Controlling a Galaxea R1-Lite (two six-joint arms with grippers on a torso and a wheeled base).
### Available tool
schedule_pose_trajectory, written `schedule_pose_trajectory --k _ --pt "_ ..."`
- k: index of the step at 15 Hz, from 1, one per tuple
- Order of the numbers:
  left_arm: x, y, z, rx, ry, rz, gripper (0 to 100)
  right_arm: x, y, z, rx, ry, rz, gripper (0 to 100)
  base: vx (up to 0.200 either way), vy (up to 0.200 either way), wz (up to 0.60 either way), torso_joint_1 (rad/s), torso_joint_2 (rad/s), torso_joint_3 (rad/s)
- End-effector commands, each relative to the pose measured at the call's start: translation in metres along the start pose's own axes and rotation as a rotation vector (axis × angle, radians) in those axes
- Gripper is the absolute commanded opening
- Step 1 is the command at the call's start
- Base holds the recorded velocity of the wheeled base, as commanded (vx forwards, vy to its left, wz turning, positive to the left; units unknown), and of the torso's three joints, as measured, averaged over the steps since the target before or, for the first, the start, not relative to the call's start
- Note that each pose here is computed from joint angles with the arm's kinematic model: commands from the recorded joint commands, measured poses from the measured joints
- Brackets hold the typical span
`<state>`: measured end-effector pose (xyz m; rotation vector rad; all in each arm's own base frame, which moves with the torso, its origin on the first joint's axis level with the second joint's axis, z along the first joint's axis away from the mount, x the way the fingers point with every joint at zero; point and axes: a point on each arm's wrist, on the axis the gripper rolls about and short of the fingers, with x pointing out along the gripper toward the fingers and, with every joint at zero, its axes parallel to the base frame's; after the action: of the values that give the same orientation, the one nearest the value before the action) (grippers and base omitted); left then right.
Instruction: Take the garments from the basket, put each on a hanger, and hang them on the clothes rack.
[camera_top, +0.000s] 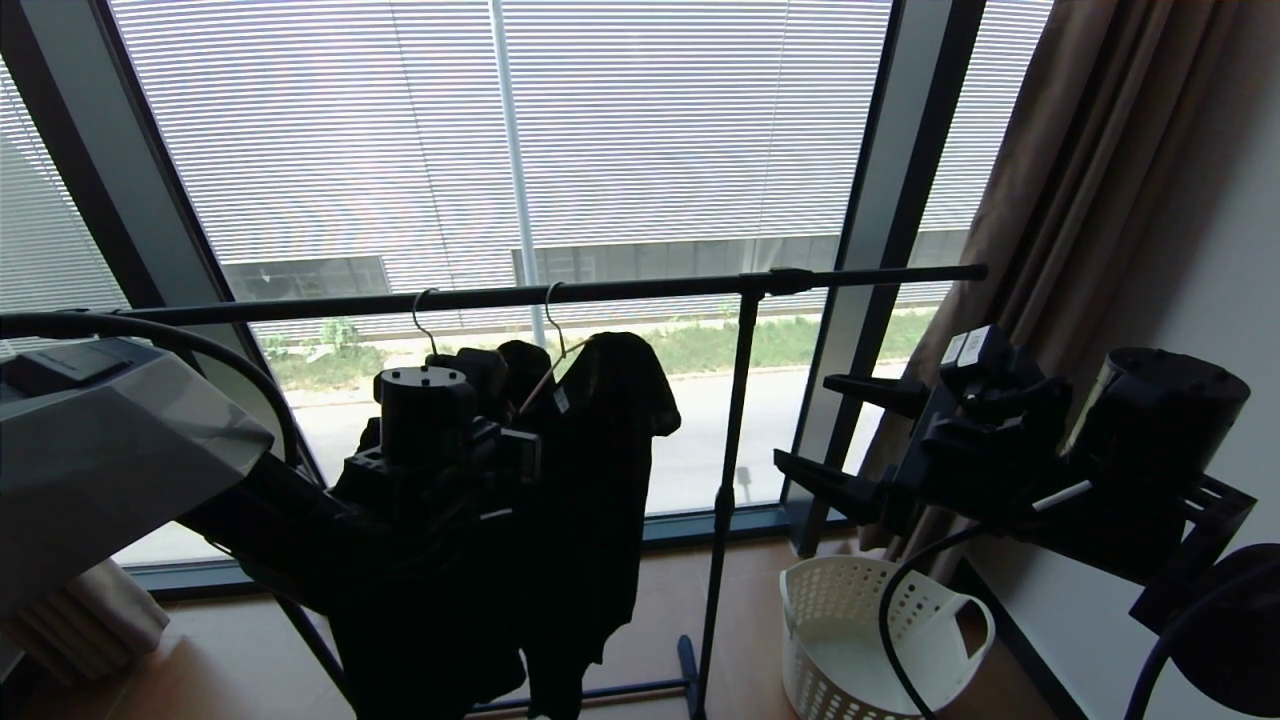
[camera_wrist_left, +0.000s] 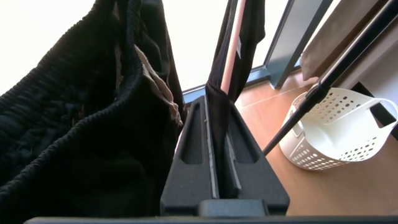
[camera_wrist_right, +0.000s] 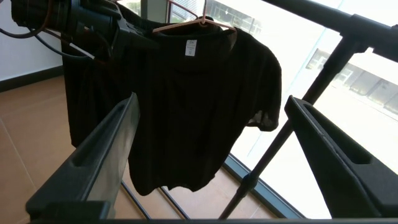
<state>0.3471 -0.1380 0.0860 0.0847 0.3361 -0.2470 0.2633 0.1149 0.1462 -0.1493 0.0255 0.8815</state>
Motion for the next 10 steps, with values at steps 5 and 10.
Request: schedule_pose_trajectory --k 5,10 --pt "0.001 0.0 0.004 0.004 -0.016 0.0 100 0.0 0.0 0.0 -0.001 -0.001 0.001 100 0.0 0.0 0.0 0.0 0.0 0.0" --pt "-0.033 0.003 0.037 -0.004 -0.09 -0.004 100 -0.001 0.001 0.001 -0.003 -0.005 0.0 100 0.0 0.0 0.0 0.0 0.0 0.0"
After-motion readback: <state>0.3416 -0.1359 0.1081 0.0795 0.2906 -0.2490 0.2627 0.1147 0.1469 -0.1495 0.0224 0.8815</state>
